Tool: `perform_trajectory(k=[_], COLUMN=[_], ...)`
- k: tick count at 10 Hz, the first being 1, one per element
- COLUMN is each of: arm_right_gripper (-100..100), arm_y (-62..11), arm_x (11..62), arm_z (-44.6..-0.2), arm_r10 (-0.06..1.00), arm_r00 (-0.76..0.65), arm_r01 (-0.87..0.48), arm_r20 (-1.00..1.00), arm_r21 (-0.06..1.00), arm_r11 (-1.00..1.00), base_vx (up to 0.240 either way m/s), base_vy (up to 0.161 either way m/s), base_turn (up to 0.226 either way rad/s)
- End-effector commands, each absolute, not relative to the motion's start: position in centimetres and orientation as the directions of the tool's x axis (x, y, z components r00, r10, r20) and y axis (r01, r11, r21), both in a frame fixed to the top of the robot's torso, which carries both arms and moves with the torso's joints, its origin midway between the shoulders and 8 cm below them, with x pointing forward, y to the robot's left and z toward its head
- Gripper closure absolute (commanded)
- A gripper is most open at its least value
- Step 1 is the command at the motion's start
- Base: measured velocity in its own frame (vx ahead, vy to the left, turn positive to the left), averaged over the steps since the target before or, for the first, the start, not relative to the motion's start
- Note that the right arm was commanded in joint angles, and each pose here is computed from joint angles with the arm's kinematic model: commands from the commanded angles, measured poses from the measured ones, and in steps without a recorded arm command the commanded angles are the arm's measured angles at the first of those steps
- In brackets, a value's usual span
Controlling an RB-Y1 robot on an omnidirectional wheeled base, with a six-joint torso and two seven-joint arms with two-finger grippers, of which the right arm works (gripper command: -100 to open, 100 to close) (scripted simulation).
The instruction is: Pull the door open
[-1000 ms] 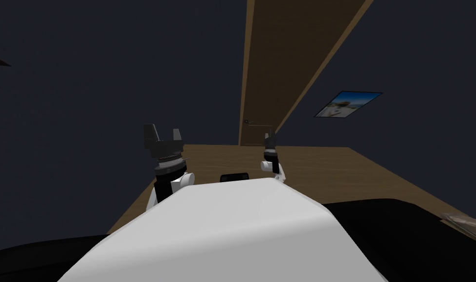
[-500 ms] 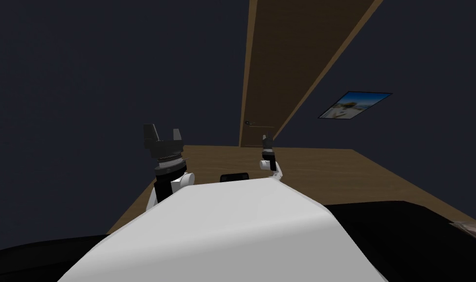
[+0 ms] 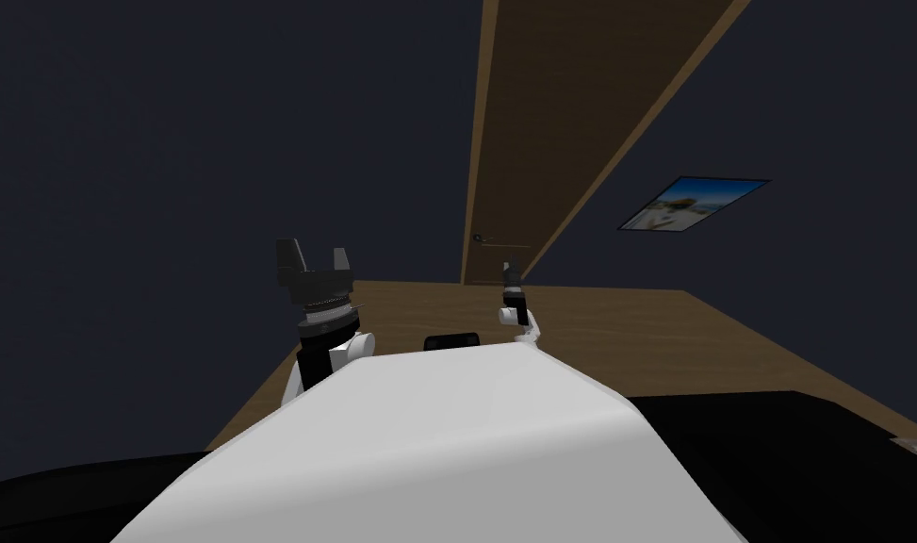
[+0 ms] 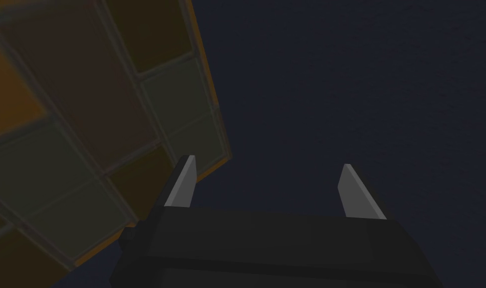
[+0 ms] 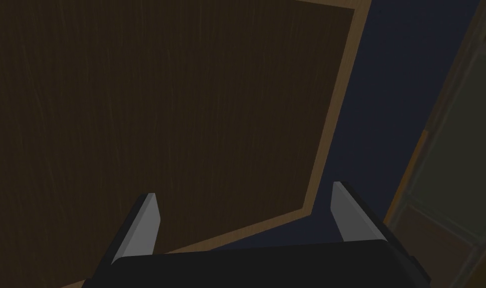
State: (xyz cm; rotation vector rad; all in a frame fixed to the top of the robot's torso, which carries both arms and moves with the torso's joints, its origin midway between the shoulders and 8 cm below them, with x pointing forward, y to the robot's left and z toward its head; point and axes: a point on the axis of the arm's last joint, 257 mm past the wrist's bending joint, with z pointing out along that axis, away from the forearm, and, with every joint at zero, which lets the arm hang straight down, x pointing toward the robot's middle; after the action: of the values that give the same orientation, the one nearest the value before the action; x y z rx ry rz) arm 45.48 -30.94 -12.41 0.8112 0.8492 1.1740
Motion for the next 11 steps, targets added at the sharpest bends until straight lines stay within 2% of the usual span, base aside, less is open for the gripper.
perform_trajectory(k=[1,11], arm_right_gripper=[-100,-100], arm_y=[-31.1,-32.2], arm_x=[46.2,49.3], arm_z=[-13.6,-19.6], arm_r10=[0.977,0.980], arm_r00=[0.166,0.150], arm_r01=[-0.413,-0.318], arm_r20=[-0.133,-0.131], arm_r21=[0.890,0.932], arm_r11=[0.191,0.173], base_vx=[0.055,0.074], base_vy=[-0.003,-0.003], base_turn=[0.008,0.015])
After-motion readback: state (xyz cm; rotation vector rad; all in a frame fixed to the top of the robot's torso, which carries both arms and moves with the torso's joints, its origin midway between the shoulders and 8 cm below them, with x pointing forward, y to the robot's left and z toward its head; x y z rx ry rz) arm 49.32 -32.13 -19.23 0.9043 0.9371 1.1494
